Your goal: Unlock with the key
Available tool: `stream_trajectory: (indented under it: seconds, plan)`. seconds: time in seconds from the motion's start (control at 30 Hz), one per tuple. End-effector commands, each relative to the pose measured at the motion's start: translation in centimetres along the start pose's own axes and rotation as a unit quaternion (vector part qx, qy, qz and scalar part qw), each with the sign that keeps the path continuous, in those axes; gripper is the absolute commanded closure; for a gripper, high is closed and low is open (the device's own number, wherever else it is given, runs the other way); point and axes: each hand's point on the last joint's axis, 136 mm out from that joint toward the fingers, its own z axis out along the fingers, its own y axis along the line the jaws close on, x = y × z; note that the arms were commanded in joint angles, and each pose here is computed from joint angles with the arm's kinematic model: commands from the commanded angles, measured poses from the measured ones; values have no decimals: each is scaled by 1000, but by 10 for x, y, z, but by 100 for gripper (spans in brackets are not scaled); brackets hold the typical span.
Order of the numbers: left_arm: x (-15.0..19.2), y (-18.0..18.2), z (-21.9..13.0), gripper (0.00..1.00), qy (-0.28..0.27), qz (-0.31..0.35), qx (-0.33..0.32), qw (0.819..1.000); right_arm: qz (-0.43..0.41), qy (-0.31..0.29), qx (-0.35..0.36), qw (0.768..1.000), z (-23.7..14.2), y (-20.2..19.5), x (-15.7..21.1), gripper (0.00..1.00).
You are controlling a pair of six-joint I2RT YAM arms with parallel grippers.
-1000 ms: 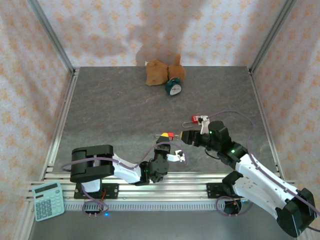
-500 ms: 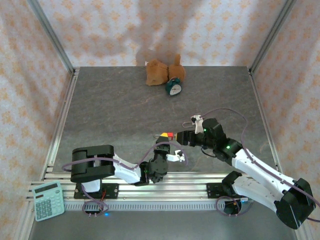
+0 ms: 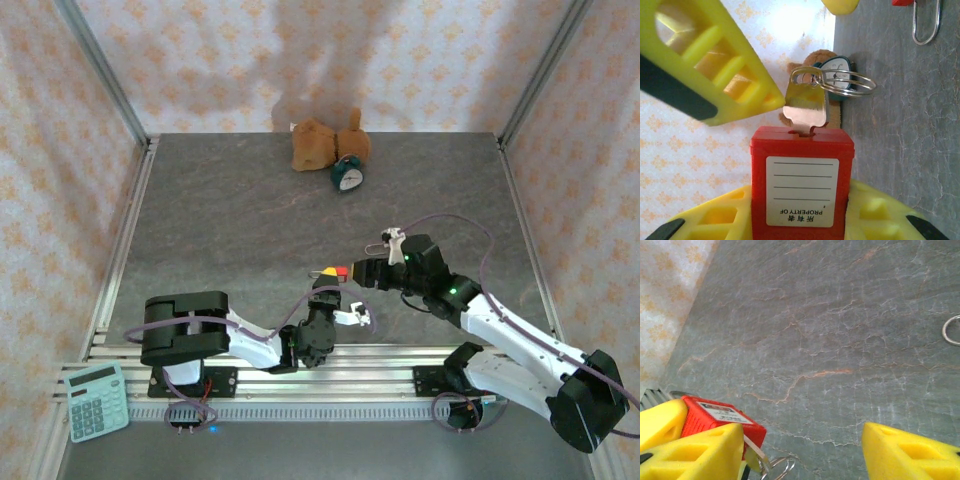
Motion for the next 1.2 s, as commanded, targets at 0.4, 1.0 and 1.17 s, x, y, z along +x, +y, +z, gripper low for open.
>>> stream_trajectory:
  seconds: [0.4, 1.0, 1.17]
  plan:
    - [-2, 8, -4, 87, 8, -26, -28, 999, 7, -10, 26, 1000, -1, -5, -7, 38]
    - [-2, 17, -5, 89, 7, -35, -37, 999, 21, 30, 42, 998, 11, -9, -2, 38]
    - [-1, 11, -5, 89, 9, -31, -35, 999, 23, -2, 29, 999, -3, 4, -21, 37]
